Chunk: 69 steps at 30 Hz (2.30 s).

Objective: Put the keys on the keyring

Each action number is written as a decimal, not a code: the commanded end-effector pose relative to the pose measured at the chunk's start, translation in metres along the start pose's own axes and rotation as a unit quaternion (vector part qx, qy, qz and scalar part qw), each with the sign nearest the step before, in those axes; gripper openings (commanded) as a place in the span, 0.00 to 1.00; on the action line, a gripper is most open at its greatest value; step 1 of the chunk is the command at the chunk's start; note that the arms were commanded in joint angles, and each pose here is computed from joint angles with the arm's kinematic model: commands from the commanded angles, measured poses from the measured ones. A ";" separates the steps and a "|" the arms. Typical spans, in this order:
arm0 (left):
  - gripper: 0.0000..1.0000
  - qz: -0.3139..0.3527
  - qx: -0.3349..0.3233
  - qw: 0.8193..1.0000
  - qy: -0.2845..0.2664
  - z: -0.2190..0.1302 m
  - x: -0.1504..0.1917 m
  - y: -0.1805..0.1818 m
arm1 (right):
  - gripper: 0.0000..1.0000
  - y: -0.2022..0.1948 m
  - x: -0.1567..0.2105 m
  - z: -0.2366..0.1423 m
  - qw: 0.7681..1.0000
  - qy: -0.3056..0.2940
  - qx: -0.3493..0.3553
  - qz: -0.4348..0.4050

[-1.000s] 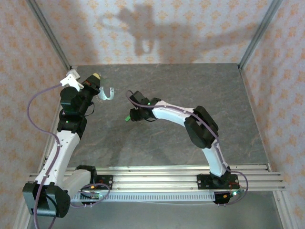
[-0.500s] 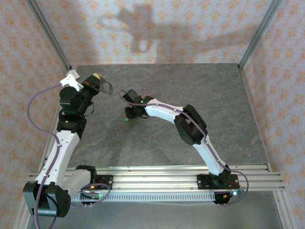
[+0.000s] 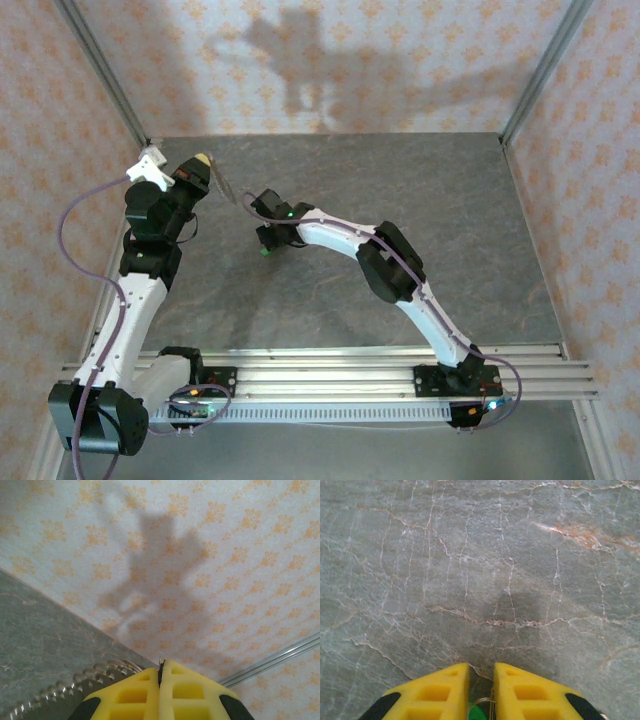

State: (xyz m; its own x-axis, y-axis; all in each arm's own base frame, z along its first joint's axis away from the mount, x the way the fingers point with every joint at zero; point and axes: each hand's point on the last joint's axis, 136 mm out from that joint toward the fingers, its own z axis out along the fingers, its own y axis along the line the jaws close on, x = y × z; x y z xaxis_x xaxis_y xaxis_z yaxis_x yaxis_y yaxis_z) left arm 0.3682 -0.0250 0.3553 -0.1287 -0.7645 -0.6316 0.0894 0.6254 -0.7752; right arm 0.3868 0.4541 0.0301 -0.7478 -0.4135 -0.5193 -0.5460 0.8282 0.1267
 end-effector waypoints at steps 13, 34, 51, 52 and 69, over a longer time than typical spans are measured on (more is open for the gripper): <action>0.00 0.004 0.054 0.998 0.026 -0.009 0.000 -0.035 | 0.00 -0.058 0.059 -0.059 0.997 -0.001 0.075 0.023; 0.00 0.038 0.126 0.981 0.141 -0.010 0.087 -0.098 | 0.42 -0.175 0.156 -0.198 0.944 -0.060 0.170 0.275; 0.00 0.051 0.143 0.970 0.190 -0.006 0.148 -0.104 | 0.43 -0.181 0.178 -0.167 0.876 -0.035 0.189 0.442; 0.00 0.052 0.144 0.969 0.192 -0.005 0.150 -0.104 | 0.43 -0.181 0.179 -0.163 0.874 -0.032 0.191 0.445; 0.00 0.059 0.143 0.965 0.213 0.004 0.174 -0.103 | 0.37 -0.181 0.180 -0.123 0.872 -0.011 0.193 0.450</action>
State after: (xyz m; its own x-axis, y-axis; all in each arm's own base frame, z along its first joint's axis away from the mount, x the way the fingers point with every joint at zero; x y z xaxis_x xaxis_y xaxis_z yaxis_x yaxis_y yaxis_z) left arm 0.3382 -0.2206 0.3095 -0.5409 -0.5093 -0.6693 0.3406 0.5950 -0.7280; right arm 0.2865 0.1707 0.0198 -0.8129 0.4611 -0.3557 0.4399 0.8865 0.1437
